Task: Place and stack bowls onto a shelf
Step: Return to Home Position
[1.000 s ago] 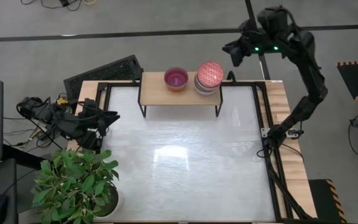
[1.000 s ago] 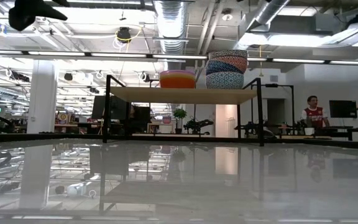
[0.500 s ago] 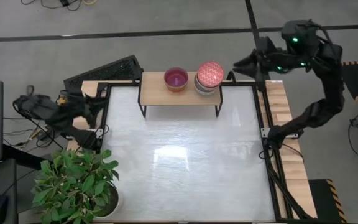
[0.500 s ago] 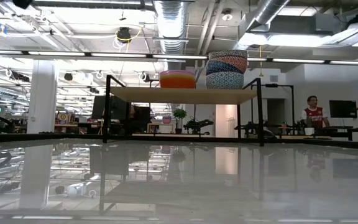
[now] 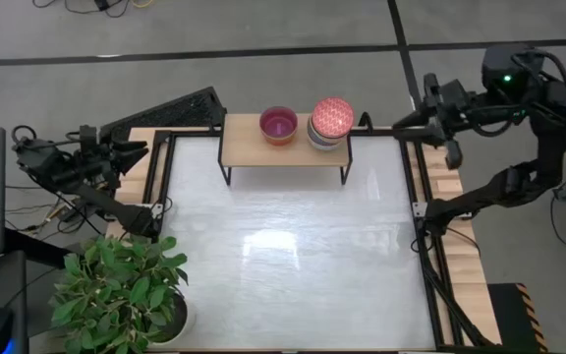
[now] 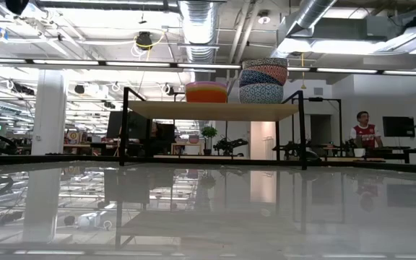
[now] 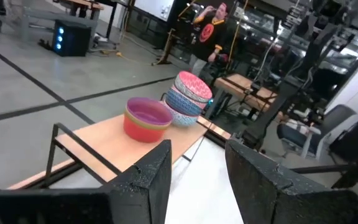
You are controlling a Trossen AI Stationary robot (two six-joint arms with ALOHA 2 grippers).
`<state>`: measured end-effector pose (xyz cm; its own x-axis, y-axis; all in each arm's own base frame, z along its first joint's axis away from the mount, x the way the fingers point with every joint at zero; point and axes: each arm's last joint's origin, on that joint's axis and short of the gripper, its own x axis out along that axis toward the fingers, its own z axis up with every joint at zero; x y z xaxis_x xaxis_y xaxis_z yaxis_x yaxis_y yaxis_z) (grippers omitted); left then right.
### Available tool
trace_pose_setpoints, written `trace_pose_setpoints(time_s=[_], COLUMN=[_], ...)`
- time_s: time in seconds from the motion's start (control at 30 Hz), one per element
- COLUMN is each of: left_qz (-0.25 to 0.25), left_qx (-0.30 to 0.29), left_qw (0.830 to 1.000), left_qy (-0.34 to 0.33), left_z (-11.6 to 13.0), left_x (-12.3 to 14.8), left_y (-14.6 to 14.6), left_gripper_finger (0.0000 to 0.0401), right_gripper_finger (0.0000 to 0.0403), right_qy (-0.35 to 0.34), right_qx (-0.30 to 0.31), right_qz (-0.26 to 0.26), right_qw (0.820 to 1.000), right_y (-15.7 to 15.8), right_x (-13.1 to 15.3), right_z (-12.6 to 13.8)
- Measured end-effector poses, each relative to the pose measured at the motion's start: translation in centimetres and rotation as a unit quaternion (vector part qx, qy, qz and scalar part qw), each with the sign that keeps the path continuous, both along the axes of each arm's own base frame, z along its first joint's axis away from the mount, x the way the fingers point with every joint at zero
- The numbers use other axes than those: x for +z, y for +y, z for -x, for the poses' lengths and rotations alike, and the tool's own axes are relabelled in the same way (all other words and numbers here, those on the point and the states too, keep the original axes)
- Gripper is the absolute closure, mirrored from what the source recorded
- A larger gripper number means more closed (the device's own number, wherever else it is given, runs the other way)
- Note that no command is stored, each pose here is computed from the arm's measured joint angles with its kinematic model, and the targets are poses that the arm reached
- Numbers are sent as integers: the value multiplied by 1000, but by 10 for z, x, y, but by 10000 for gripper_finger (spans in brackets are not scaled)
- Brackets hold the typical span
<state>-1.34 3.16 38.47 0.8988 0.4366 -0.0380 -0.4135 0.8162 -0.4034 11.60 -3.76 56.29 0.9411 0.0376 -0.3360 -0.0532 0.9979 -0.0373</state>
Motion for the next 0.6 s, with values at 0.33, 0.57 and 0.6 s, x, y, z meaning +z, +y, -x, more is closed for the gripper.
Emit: trace_pose_setpoints(time_s=[0.33, 0.57, 0.6], left_qz=[3, 20, 20], left_qx=[6, 13, 13], left_qw=[1000, 1000, 1000], left_qy=[8, 11, 10], left_z=[-3, -14, -14], left_x=[-40, -52, -52], left_y=[-1, -6, -6], left_gripper_finger=[266, 266, 266], right_gripper_finger=[284, 284, 284], right_qy=[-47, -165, -186], right_qx=[46, 18, 18], right_qz=[-19, -82, -85], right_qw=[998, 983, 979], right_y=[0, 8, 11], right_x=[-62, -135, -142], right_z=[4, 23, 30])
